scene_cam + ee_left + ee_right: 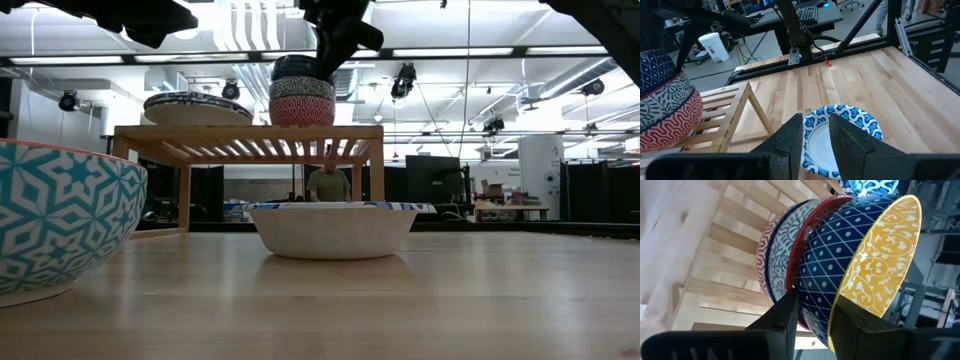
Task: Place and stack bowls onto a shelf
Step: Stack the yellow pattern bowl on top of the red pattern bowl on the shelf
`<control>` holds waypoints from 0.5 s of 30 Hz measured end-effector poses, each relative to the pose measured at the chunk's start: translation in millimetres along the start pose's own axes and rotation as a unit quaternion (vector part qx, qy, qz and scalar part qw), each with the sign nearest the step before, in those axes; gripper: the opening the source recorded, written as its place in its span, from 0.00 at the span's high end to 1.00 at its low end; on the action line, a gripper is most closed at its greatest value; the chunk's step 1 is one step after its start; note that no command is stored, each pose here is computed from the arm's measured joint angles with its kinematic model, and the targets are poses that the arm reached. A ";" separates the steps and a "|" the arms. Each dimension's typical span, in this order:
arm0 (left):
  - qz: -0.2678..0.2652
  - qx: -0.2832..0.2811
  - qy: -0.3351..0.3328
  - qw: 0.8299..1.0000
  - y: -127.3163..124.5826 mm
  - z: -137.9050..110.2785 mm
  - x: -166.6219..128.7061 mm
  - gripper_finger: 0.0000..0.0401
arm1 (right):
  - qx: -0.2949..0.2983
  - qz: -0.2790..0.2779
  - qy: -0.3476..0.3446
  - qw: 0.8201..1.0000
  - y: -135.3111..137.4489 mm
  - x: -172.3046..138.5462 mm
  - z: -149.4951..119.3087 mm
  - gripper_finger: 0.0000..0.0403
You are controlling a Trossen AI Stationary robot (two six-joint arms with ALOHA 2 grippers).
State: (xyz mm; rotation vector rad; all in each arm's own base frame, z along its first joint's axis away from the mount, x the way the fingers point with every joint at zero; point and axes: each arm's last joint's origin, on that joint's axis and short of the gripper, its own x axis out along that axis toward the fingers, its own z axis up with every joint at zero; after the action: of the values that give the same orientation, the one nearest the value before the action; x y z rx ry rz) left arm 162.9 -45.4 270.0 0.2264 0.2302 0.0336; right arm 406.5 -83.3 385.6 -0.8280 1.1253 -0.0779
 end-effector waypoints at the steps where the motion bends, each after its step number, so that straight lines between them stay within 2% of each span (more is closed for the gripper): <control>1: 0.000 0.000 0.000 1.000 0.0 0.0 0.0 0.80 | -0.001 0.000 -0.001 1.000 -0.1 -0.4 0.1 0.80; 12: 0.000 0.000 0.000 1.000 0.0 -0.1 0.0 0.80 | -0.001 -0.009 0.007 1.000 -0.4 -0.8 0.0 0.92; 15: 0.000 0.000 0.001 1.000 0.0 -0.1 0.0 0.80 | 0.007 -0.010 0.006 1.000 -0.5 -0.8 0.3 0.93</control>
State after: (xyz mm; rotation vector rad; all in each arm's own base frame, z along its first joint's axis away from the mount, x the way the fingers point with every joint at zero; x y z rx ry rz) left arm 162.9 -45.4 269.9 0.2268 0.2313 0.0336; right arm 406.5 -83.1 386.5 -0.8264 1.1278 -0.1072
